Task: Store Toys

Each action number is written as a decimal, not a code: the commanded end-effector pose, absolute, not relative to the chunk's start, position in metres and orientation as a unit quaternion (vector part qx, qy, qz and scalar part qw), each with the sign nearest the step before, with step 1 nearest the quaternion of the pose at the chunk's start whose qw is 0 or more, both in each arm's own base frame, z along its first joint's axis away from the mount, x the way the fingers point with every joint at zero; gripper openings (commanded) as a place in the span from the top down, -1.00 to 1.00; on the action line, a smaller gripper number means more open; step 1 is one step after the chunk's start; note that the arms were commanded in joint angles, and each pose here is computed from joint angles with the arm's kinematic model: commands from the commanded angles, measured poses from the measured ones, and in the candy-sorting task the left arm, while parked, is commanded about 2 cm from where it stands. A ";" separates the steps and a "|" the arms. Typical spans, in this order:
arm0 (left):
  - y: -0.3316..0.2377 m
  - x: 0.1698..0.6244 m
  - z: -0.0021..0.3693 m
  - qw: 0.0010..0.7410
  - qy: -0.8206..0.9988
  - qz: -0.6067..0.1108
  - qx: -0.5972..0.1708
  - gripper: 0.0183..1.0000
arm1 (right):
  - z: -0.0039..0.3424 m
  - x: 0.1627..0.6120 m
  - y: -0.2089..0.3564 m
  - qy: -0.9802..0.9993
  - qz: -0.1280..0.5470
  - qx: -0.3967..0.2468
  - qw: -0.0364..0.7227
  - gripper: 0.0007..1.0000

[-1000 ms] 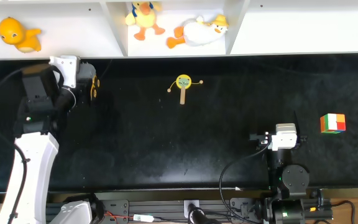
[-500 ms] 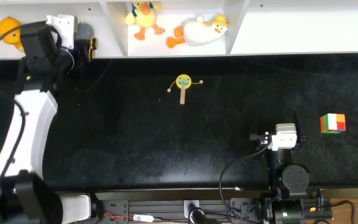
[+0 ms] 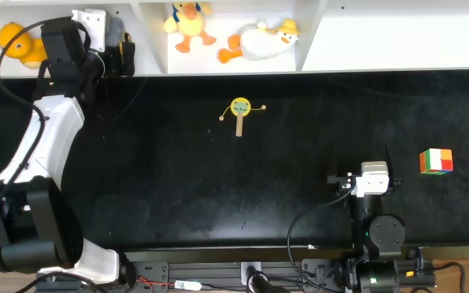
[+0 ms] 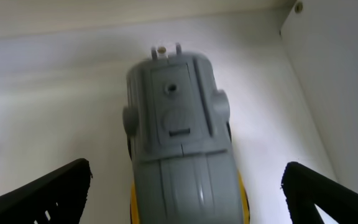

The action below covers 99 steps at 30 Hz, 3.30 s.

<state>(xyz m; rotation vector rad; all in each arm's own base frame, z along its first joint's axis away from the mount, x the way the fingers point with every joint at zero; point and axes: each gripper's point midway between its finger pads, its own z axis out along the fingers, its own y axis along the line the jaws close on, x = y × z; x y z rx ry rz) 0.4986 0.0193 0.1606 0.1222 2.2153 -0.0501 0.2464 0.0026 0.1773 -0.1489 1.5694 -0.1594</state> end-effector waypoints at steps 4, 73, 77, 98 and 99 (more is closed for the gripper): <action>0.032 0.444 0.184 0.421 0.906 0.026 0.028 -1.00 | 0.173 0.247 0.004 0.706 -0.071 -0.070 0.701 -0.99; 0.008 0.246 0.157 0.679 0.733 0.031 0.016 -1.00 | 0.181 0.271 0.086 0.875 0.057 -0.103 0.471 -0.99; 0.008 0.246 0.157 0.679 0.733 0.031 0.016 -1.00 | 0.154 0.273 0.123 0.930 0.018 -0.043 0.365 -0.99; 0.008 0.246 0.157 0.679 0.733 0.031 0.016 -1.00 | 0.058 0.340 0.245 0.980 -0.008 -0.021 0.199 -0.98; 0.008 0.246 0.157 0.679 0.733 0.031 0.016 -1.00 | 0.054 0.340 0.244 0.981 -0.005 -0.017 0.192 -0.95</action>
